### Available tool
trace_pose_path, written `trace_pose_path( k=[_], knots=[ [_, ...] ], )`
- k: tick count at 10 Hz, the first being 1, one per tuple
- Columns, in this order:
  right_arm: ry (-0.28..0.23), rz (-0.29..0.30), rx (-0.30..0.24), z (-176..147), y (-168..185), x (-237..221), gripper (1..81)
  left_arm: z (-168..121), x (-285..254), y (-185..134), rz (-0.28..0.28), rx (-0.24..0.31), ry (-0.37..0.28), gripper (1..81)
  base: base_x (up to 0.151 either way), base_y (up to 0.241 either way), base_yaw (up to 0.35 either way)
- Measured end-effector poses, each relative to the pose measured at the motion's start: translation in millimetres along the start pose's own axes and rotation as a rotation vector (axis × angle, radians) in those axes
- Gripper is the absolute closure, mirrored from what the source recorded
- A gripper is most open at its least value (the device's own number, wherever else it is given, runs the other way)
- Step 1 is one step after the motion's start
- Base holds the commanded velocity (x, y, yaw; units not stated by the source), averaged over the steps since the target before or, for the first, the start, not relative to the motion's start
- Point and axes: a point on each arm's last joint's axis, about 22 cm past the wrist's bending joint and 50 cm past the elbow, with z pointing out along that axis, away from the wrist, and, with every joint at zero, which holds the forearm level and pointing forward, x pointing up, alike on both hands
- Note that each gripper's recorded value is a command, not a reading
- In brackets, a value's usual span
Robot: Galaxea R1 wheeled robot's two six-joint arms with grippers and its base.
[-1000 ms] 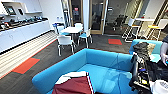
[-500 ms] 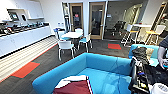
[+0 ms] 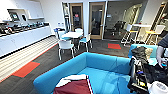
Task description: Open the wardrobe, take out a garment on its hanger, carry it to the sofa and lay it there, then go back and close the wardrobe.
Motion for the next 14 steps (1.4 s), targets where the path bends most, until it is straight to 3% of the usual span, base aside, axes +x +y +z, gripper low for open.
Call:
trace_pose_path(
  k=[11,14],
  knots=[
    [-0.012,0.001,-0.005,0.1,-0.6,-8.7,1.0,0.1,-3.0,0.7,0.001,0.0,-0.002,1.0,-0.087,0.0,0.0],
    [-0.018,-0.001,-0.007,-0.4,-0.1,-13.6,1.0,-0.2,-6.7,1.1,0.003,-0.001,-0.005,1.0,0.0,0.0,0.0]
  ],
)
